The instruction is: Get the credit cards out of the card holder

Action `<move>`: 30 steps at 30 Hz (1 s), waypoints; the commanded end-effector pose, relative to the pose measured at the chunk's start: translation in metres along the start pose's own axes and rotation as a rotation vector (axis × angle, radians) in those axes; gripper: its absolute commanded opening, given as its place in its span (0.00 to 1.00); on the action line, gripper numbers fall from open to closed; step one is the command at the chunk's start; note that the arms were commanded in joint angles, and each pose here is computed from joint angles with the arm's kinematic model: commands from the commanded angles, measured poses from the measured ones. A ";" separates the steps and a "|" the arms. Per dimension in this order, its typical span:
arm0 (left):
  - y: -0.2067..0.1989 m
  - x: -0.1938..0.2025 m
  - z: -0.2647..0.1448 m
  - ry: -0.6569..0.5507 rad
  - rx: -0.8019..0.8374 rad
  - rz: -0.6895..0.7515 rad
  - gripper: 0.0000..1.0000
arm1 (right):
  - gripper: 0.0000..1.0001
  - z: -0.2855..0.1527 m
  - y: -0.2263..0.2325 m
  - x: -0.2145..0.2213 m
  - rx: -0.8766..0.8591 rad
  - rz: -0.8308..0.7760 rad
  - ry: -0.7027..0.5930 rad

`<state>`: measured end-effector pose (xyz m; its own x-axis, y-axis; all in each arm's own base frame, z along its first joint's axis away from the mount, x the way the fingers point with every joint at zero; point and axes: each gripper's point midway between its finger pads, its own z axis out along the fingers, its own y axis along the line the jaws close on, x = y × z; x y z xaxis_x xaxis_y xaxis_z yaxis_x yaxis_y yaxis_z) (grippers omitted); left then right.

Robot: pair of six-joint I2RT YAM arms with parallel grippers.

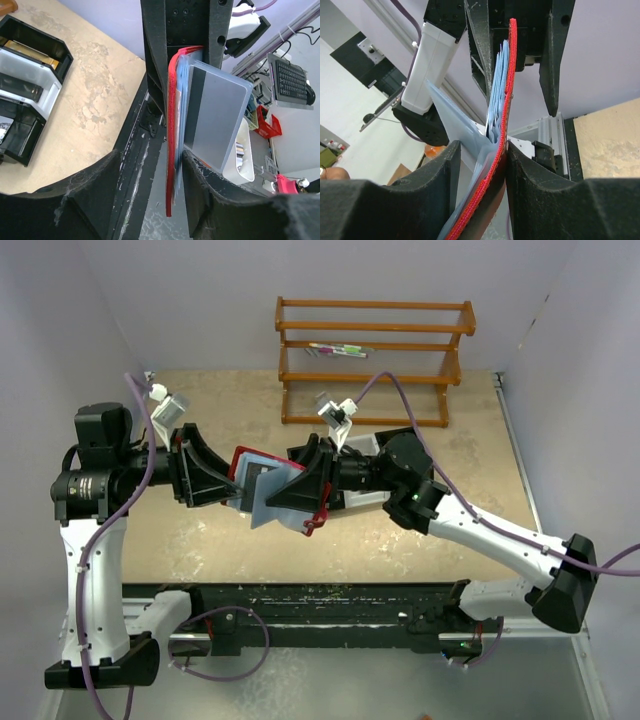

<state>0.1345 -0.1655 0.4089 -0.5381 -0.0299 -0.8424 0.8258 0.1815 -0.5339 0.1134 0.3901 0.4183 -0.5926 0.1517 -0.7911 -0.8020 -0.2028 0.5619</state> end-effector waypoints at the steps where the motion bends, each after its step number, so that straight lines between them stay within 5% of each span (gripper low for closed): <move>1: -0.004 -0.006 0.000 -0.005 0.007 0.044 0.56 | 0.00 0.005 0.028 -0.029 -0.097 -0.073 -0.085; 21: 0.004 -0.002 0.002 -0.005 0.043 -0.030 0.51 | 0.02 0.019 0.012 -0.030 -0.066 -0.046 -0.066; 25: 0.021 -0.005 0.001 -0.011 -0.080 0.043 0.24 | 0.39 0.018 0.002 -0.020 -0.028 0.000 -0.028; 30: 0.072 -0.011 -0.023 0.042 -0.453 0.212 0.00 | 0.98 0.000 -0.022 -0.028 0.136 -0.008 -0.072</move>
<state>0.1590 -0.1588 0.3913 -0.5312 -0.0214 -0.8470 0.7977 0.3241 -0.5085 0.1416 0.4107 0.3982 -0.6431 0.1357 -0.7537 -0.7658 -0.1186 0.6321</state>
